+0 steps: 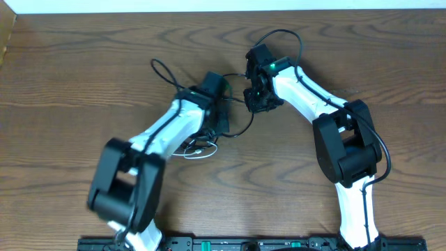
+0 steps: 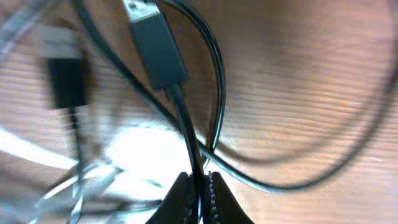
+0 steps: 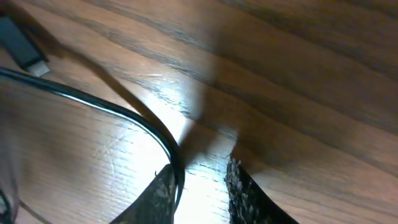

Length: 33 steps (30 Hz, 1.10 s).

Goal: Untangle cables

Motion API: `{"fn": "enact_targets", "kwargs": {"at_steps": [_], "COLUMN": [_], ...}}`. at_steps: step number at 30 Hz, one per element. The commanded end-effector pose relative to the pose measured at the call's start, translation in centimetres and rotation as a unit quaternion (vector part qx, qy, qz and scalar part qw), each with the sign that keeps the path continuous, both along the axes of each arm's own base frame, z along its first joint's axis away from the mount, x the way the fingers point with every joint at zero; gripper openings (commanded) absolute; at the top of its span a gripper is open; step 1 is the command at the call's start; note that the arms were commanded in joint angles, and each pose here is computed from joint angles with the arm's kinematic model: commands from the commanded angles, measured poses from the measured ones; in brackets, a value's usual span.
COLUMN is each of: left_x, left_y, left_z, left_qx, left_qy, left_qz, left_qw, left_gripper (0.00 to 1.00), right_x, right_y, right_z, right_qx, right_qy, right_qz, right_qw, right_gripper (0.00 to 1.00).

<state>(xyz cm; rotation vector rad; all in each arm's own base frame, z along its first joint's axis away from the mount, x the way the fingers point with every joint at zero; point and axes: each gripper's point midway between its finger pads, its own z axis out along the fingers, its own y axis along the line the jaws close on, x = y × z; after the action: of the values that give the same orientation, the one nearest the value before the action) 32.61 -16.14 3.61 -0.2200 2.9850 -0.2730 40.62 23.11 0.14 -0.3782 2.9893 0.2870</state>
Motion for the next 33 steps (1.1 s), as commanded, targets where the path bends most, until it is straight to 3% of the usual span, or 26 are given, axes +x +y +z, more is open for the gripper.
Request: {"fn": "enact_targets", "kwargs": {"at_steps": [1,8,15,22,24,26,33], "left_x": [1.0,1.0,-2.0,-4.5,-4.8,-5.0,-4.3], "left_y": [1.0,2.8,3.9,6.4,6.7,7.0,9.4], "left_z": [4.0,6.5,4.9,3.5,3.3,3.1,3.2], "left_qx": [-0.012,-0.016,0.011,0.079,0.086,0.093,0.160], "left_qy": [-0.052,-0.074,-0.002,0.052,0.058,0.060,0.036], "left_qz": [0.006,0.021,0.022,0.027,0.027,0.028,0.036], "left_qw": [0.999,0.997,1.000,0.995,0.994,0.994,0.986], "left_gripper": [0.07,0.08,0.08,0.08,0.22,0.30,0.34], "right_x": [-2.3,-2.3,-2.3,-2.3,-2.3,-2.3,-2.9], "right_y": [-0.6,-0.6,-0.6,-0.6,-0.6,-0.6,-0.3], "right_z": [-3.3,-3.3,-3.3,-3.3,-3.3,-3.3,-3.2], "right_qx": [-0.013,-0.013,-0.013,-0.013,-0.013,-0.013,-0.003], "right_qy": [0.049,0.049,0.049,0.049,0.049,0.049,0.064], "right_qz": [0.002,0.002,0.002,0.002,0.002,0.002,0.005], "right_qw": [0.999,0.999,0.999,0.999,0.999,0.999,0.998], "right_gripper": [0.26,0.29,0.31,0.35,0.40,0.44,0.57]}}
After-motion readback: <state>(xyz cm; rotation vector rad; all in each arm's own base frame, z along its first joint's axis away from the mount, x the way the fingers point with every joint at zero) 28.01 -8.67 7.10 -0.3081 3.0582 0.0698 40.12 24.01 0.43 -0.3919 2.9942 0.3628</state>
